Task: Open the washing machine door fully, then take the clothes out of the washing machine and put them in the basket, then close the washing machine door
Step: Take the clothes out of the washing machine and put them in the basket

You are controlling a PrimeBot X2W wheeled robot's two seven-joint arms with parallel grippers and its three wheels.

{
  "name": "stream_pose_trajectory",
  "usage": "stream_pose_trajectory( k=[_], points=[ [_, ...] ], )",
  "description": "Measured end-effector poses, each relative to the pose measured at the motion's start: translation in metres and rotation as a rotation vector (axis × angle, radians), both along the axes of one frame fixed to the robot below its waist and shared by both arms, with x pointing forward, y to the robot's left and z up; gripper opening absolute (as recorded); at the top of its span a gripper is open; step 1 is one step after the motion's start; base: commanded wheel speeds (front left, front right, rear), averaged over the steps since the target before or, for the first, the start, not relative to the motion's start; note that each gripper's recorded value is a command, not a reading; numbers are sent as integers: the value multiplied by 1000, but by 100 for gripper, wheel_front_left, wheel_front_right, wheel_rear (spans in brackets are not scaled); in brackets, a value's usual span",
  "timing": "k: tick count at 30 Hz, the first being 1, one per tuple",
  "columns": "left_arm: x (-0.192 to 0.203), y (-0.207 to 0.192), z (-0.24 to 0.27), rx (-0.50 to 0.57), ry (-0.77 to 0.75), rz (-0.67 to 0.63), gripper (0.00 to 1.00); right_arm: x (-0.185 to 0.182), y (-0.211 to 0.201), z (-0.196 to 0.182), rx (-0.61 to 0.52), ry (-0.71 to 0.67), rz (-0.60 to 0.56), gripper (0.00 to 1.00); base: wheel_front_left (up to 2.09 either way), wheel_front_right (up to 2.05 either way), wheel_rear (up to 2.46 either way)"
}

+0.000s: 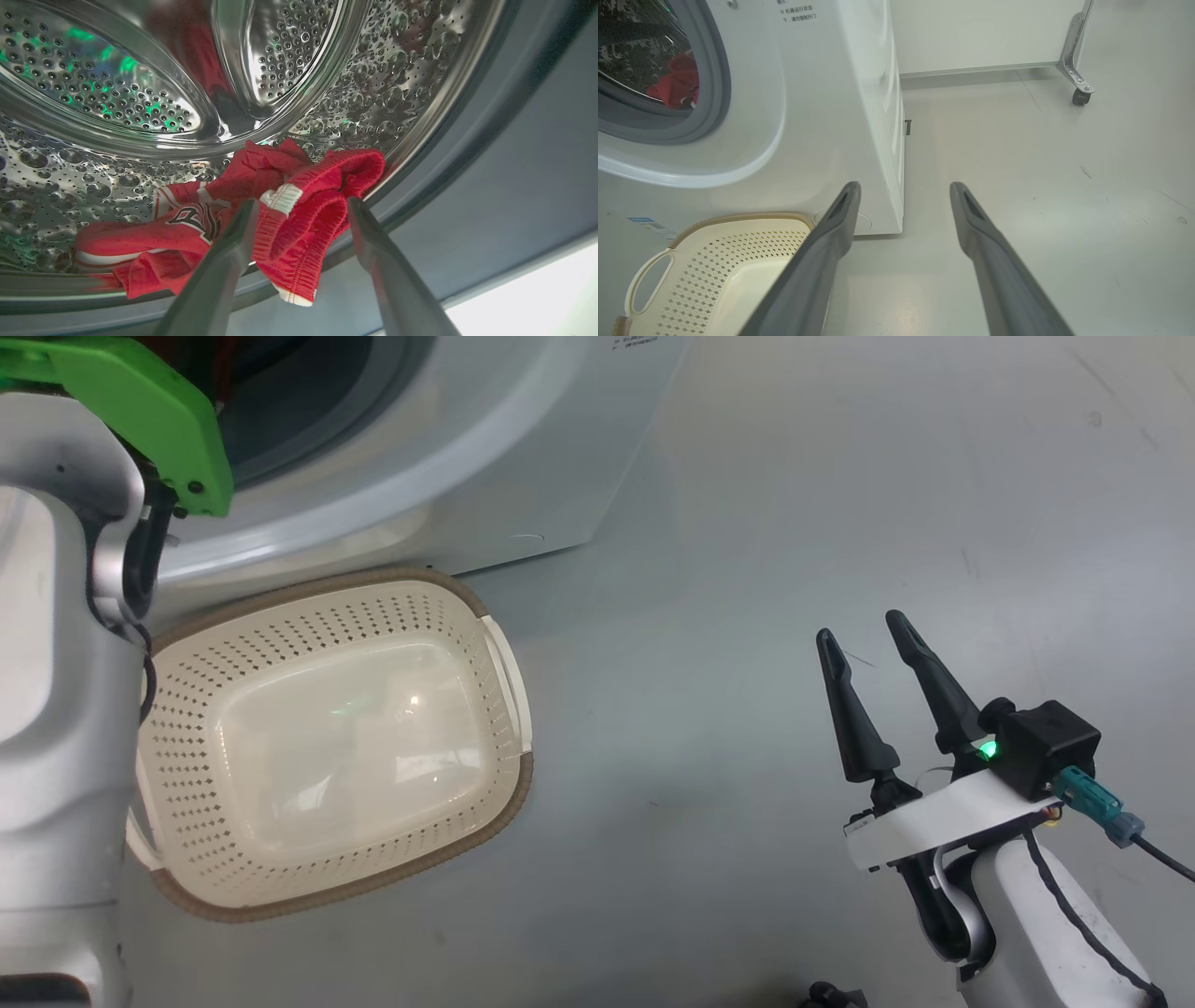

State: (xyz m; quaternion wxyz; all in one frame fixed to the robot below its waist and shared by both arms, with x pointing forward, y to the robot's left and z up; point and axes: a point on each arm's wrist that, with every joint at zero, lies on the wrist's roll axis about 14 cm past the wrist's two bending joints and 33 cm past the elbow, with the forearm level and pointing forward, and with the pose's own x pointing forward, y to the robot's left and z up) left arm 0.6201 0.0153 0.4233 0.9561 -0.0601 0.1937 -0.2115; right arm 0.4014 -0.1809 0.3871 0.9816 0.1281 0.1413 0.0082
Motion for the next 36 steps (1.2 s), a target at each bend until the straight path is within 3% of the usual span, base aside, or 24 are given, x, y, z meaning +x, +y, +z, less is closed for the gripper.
stream_pose_trajectory(
  k=[10, 14, 27, 28, 29, 30, 36],
  points=[
    [26, -6, -31, 97, 112, -65, 100, 7, -2, -17, 17, 34, -23, 100, 0, 0, 0],
    [25, -4, -67, 167, 239, -105, 100, 7, -8, -28, 17, 63, -40, 100, 0, 0, 0],
    [33, 4, -103, 156, 381, -83, 100, 10, -22, -41, 1, 96, -72, 100, 0, 0, 0],
    [32, 6, -105, 163, 396, -79, 42, 11, -23, -40, 0, 91, -74, 100, 0, 0, 0],
    [32, 7, -107, 165, 403, -77, 14, 13, -23, -39, -1, 87, -76, 100, 0, 0, 0],
    [33, 8, -107, 165, 411, -75, 0, 15, -23, -38, 1, 81, -74, 100, 0, 0, 0],
    [33, 10, -112, 163, 439, -68, 0, 23, -28, -34, -3, 60, -86, 100, 0, 0, 0]
  ],
)
